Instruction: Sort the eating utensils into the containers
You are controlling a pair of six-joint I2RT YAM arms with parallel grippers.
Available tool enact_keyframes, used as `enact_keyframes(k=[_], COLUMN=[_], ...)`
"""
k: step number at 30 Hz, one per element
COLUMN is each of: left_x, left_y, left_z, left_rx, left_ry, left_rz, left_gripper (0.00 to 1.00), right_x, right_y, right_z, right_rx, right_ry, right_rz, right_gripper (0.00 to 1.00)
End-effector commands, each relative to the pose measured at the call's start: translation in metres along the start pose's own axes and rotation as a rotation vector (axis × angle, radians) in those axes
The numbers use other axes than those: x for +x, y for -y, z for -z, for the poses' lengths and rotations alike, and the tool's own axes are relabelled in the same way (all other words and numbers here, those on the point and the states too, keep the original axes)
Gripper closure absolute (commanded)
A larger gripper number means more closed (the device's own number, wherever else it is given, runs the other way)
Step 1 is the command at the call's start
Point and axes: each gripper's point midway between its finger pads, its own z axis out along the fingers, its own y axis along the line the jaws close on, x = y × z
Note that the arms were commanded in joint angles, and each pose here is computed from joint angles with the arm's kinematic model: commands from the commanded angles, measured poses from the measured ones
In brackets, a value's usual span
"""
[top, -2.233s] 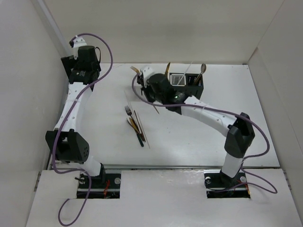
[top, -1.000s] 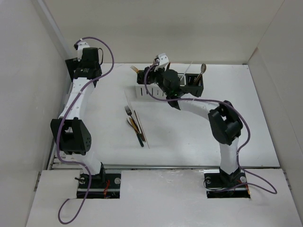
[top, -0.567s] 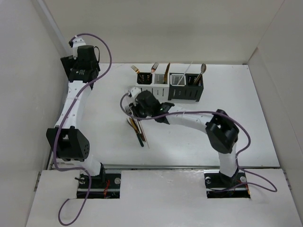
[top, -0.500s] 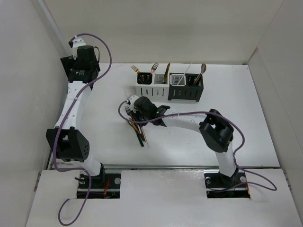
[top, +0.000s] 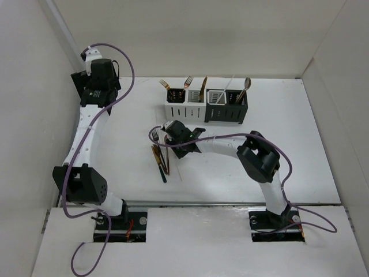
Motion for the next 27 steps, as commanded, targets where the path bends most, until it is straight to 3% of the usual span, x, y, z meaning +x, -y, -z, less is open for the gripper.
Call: enact_keyframes(k=[1, 5, 13, 20, 27], left_x=[-0.015, -0.015, -0.015, -0.011, -0.011], left_y=[-0.013, -0.013, -0.011, -0.011, -0.01], left_z=[0.012, 0.012, 0.012, 0.011, 0.011], left_rx=[-0.016, -0.016, -0.007, -0.008, 0.001], left_ry=[0.055, 0.055, 0.054, 0.046, 0.045], left_rz=[0.033, 0.033, 0.033, 0.027, 0.027], left_gripper=[0.0, 0.0, 0.0, 0.0, 0.0], right_x=[-0.004, -0.008, -0.028, -0.025, -0.001], right_y=[-0.001, -0.003, -0.024, -0.035, -0.019], right_z=[0.002, 0.016, 0.04, 0.035, 0.015], right_rx=[0.012, 0.011, -0.029, -0.036, 0.071], right_ry=[-0.005, 0.033, 0.073, 0.058, -0.071], right_rz=[-0.012, -0.009, 0.023, 0.053, 0.053], right_gripper=[0.73, 0.65, 0.63, 0.59, 0.58])
